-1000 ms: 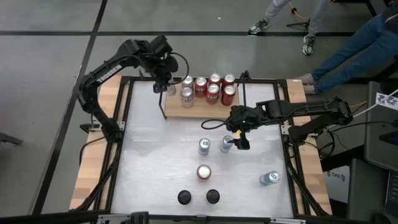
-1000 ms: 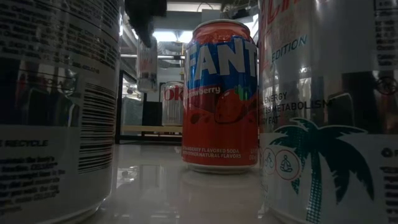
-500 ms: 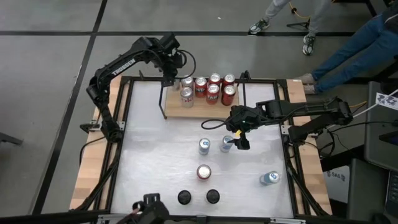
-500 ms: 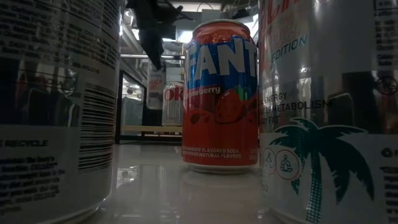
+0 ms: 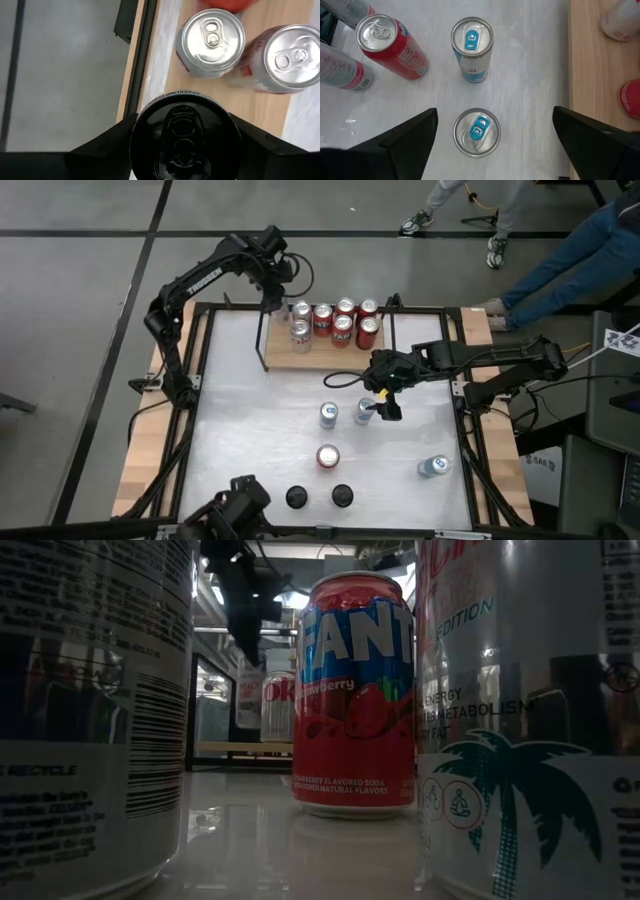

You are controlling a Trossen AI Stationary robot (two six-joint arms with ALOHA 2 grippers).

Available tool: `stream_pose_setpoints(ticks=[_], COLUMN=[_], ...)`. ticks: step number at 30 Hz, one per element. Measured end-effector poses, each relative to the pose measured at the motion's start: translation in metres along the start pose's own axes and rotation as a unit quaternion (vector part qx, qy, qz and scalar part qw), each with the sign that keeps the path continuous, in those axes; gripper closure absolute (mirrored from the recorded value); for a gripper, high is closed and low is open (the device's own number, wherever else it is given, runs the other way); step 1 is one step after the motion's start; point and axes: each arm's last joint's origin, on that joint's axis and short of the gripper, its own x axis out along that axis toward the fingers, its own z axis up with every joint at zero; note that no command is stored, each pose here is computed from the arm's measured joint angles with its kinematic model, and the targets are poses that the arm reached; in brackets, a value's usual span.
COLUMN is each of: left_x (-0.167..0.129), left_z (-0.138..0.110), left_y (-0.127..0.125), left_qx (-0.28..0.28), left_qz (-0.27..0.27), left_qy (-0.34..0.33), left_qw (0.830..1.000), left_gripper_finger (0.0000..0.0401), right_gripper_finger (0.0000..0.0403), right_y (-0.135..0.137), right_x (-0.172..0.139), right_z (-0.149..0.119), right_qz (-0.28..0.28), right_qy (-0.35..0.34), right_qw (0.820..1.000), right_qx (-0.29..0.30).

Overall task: Place canned beverage on shelf
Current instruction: Put the white and pink soda can on the shelf

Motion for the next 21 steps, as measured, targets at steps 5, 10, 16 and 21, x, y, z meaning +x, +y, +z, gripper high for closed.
stream_pose_setpoints(ticks=[5, 10, 16, 21], left_x=[0.011, 0.019, 0.035, 0.041], left_z=[0.000, 0.001, -0.004, -0.008], left_y=[0.005, 0.006, 0.008, 0.007], left_qx=[-0.009, -0.013, -0.026, -0.029], left_qz=[-0.020, -0.025, -0.031, -0.031], left_qy=[-0.001, 0.007, 0.024, 0.025], left_qw=[1.000, 1.000, 0.999, 0.999], left_gripper_finger=[0.0164, 0.0164, 0.0164, 0.0164], right_gripper_finger=[0.0020, 0.0020, 0.0020, 0.0020], right_y=[0.000, 0.000, 0.000, 0.000], right_x=[0.000, 0.000, 0.000, 0.000], right_z=[0.000, 0.000, 0.000, 0.000], right_qz=[0.000, 0.000, 0.000, 0.000], right_qy=[0.000, 0.000, 0.000, 0.000], right_qw=[1.000, 1.000, 1.000, 1.000], right_qx=[0.000, 0.000, 0.000, 0.000])
